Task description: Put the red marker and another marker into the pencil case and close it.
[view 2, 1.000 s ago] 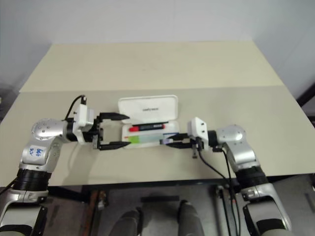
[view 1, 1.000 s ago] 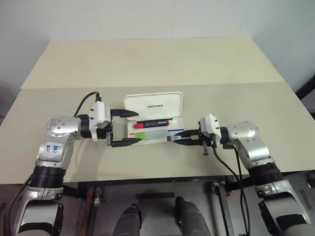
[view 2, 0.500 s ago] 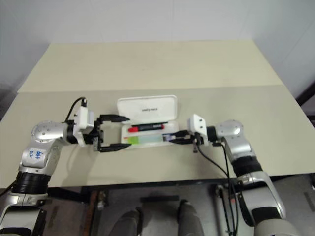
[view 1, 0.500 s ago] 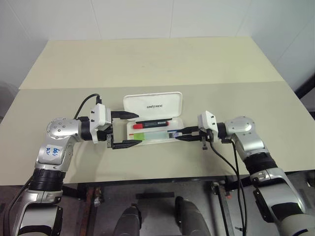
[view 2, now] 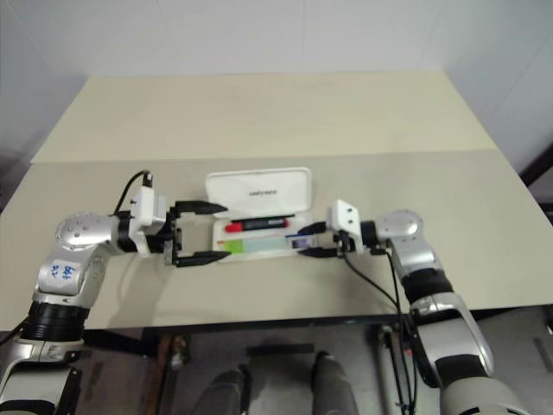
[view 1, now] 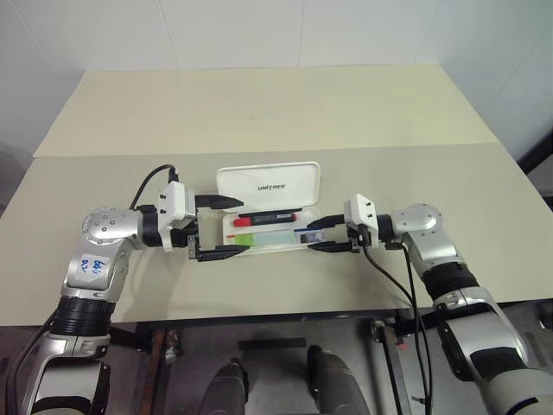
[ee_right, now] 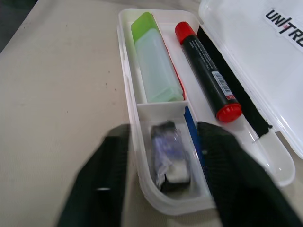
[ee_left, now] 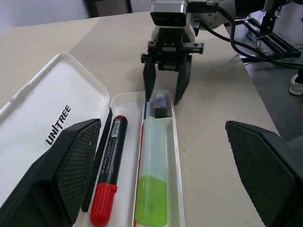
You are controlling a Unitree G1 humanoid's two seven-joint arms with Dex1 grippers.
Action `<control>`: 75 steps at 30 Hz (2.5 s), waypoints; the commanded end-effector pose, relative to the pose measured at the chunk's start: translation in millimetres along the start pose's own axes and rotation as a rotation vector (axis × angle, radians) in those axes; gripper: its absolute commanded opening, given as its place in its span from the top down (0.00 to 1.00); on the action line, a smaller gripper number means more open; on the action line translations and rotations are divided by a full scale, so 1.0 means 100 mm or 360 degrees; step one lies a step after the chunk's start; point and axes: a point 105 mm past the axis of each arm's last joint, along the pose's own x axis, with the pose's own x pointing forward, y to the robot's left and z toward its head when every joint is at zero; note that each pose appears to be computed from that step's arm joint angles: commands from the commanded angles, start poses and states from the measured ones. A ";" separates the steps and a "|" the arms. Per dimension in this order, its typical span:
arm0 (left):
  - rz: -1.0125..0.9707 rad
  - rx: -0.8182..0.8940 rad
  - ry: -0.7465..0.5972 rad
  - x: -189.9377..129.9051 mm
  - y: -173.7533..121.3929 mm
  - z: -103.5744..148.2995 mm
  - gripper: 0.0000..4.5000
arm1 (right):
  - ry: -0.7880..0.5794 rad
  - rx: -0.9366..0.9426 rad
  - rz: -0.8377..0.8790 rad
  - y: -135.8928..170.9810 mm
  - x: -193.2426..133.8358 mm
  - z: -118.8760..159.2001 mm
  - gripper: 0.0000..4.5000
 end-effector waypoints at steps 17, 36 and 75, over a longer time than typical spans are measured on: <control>0.0043 0.0037 -0.0023 -0.19 0.04 0.10 0.04 | -0.0244 -0.0244 -0.0215 -0.10 -0.44 0.59 0.00; 0.0664 0.0129 -0.0139 -0.40 0.53 0.07 0.99 | -0.0164 -0.0182 -0.0342 0.00 -0.70 0.58 0.00; 0.0009 0.0039 0.0093 0.36 0.27 -0.17 0.99 | -0.0214 -0.0202 -0.0449 0.02 -0.60 0.63 0.00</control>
